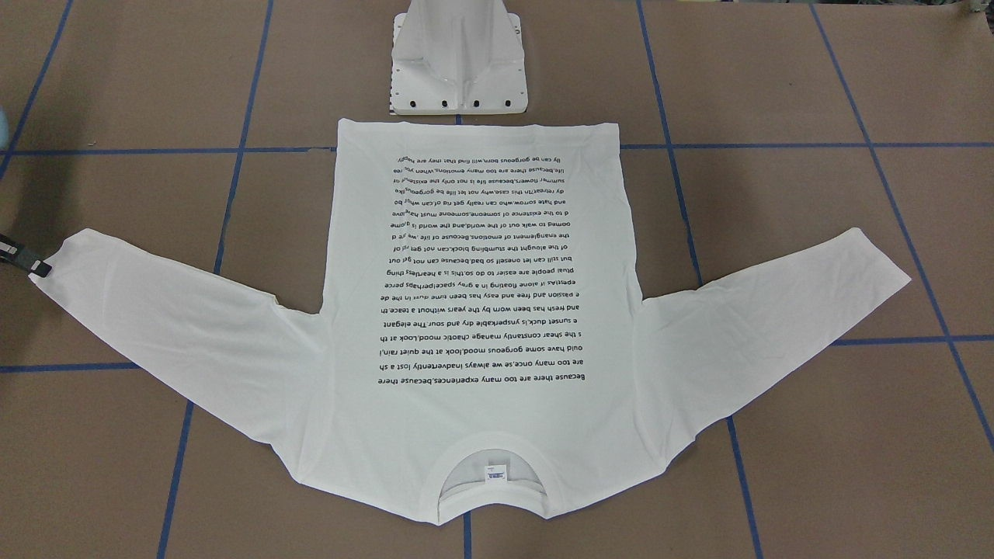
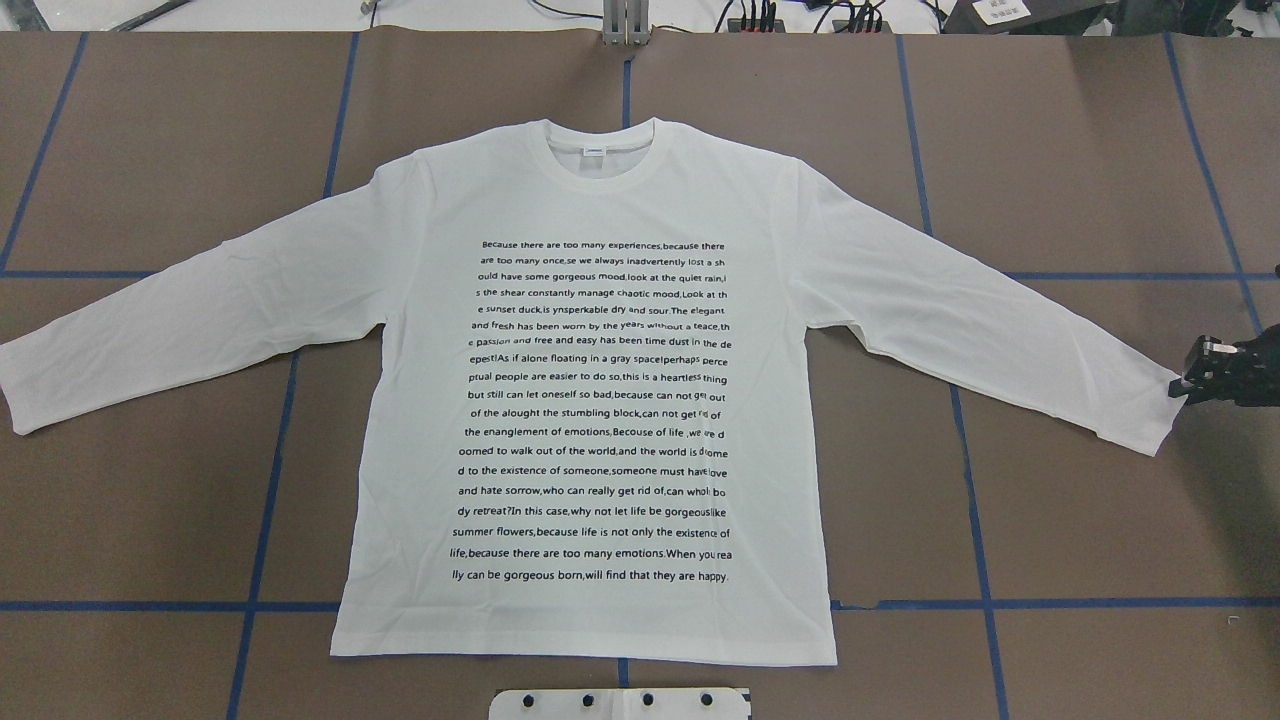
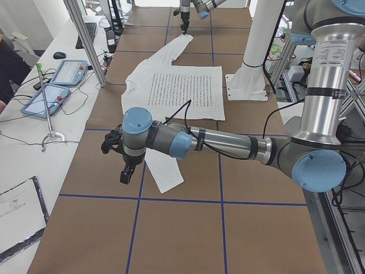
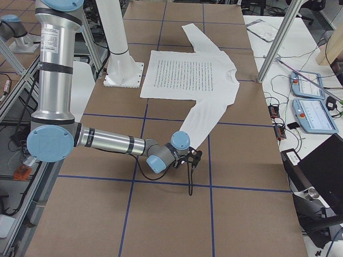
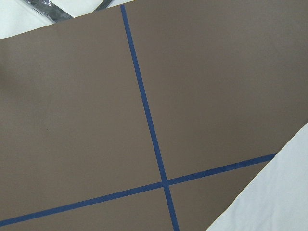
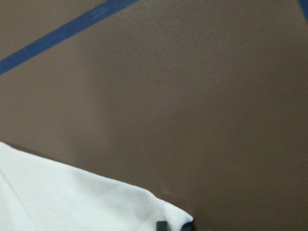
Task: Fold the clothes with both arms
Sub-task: 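Move the right gripper toward the cuff of the sleeve nearest it, then grasp the sleeve cuff with the right gripper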
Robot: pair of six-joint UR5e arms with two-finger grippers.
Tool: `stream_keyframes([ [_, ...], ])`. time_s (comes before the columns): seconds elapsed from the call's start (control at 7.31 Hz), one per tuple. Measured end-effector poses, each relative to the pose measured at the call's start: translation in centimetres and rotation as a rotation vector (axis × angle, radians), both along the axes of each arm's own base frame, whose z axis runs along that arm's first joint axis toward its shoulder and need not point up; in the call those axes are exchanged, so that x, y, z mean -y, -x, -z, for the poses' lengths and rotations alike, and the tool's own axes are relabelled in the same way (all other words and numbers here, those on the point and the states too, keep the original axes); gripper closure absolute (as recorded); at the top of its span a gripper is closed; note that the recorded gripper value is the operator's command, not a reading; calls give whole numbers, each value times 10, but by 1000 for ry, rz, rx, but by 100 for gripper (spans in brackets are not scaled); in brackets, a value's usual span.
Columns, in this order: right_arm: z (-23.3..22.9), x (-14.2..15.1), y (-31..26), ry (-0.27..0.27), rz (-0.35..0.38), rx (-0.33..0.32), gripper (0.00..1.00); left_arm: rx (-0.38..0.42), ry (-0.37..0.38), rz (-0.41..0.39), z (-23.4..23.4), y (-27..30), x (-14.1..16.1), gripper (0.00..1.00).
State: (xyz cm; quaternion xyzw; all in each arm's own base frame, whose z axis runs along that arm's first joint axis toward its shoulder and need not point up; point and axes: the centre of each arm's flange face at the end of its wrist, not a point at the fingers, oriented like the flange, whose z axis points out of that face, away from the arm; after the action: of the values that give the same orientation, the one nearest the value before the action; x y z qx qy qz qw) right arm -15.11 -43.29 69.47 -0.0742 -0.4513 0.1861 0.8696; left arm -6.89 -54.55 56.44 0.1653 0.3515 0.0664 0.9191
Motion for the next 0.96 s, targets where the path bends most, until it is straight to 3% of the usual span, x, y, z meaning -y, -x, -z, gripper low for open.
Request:
stream_keyframes([
  [0.41,15,1,3,-11,7,25,100,0,0,0,0,0,0,1],
  [0.68,72,8,10,-30,-15,93,100,0,-1,0,1,0,0,1],
  [0.96,132,39,32,-19,-51,145,100,0,-1,0,1,0,0,1],
])
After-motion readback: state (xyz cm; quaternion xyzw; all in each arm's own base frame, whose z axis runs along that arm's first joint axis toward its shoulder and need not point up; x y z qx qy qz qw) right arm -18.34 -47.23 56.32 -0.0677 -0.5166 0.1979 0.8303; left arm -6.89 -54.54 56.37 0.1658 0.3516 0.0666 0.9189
